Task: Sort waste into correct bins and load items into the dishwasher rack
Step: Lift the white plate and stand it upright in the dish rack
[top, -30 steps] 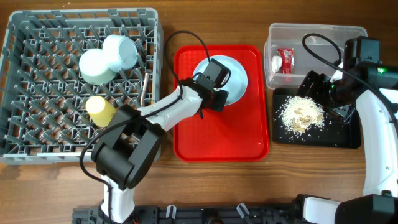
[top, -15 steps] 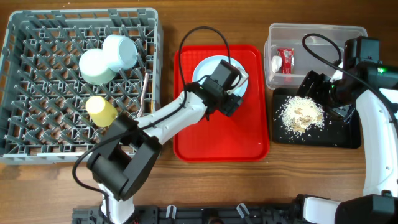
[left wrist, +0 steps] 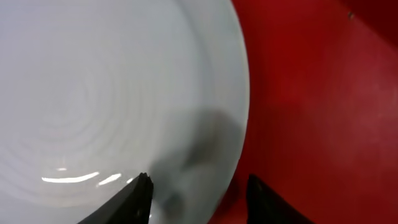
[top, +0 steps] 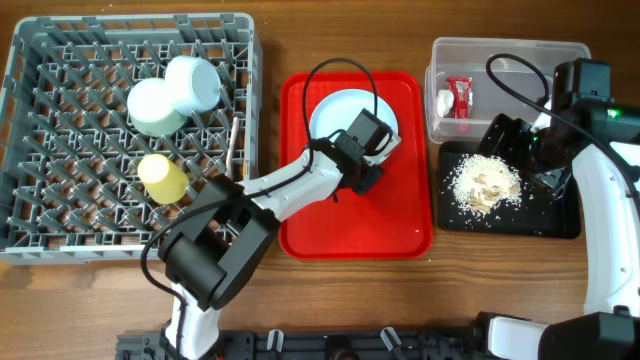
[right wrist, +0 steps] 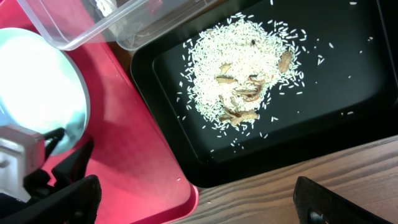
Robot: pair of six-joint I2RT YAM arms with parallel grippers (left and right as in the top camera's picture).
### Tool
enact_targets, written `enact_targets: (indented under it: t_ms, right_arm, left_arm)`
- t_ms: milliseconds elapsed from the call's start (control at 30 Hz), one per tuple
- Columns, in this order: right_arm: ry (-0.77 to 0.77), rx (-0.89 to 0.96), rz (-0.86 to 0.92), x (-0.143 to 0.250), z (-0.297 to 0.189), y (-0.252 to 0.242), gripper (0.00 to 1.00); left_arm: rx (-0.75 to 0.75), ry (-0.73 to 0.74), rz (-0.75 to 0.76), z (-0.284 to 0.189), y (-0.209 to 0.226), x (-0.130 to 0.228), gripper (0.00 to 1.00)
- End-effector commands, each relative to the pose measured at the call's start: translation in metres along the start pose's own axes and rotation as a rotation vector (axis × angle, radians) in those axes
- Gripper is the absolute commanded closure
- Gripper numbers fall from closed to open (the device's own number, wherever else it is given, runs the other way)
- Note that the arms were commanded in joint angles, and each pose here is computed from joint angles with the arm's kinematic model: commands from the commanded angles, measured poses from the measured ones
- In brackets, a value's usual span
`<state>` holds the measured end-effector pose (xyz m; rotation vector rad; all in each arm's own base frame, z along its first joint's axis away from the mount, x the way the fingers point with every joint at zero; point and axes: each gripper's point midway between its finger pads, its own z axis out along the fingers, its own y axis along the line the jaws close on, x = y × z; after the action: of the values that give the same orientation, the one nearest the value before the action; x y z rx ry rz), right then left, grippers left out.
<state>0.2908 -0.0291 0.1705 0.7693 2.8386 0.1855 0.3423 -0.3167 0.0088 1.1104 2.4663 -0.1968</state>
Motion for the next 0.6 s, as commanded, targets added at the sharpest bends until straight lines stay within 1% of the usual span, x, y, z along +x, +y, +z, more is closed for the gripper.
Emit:
enact_targets:
  t_ms: [0,33,67,100,200,267,467,567]
  right_arm:
    - [-0.027,-0.020,-0.014,-0.002,-0.008,0.003,0.00]
    - [-0.027,-0.020,-0.013,-0.002,-0.008,0.003,0.00]
    - [-0.027,-0.020,-0.013,-0.002,-0.008,0.003,0.00]
    - [-0.027,-0.020,-0.014,-0.002,-0.008,0.003,0.00]
    - [-0.026,-0.020,-0.013,-0.002,-0.008,0.003,0.00]
    - [-0.026,-0.020,-0.014,-0.001,-0.008,0.003,0.00]
    - [-0.024,-0.019,-0.013,-0.001,-0.008,0.002,0.00]
    - [-0.024,-0.019,-0.013,-0.001,-0.008,0.002,0.00]
  left_arm:
    - [0.023,0.074,0.015,0.013,-0.009,0.022,0.55]
    - [0.024,0.082,0.015,0.015,-0.009,0.024,0.60]
    - [0.024,0.085,0.015,0.015,-0.009,0.025,0.71]
    - [0.024,0.085,0.015,0.015,-0.009,0.025,0.77]
    - [0.012,0.075,0.015,0.015,-0.007,0.022,0.88]
    - [-0.025,0.067,0.016,0.015,0.000,0.020,0.96]
    - [-0.046,0.025,0.015,0.008,0.004,0.008,0.96]
    - [-0.050,-0.013,0.014,-0.004,0.005,-0.005,0.96]
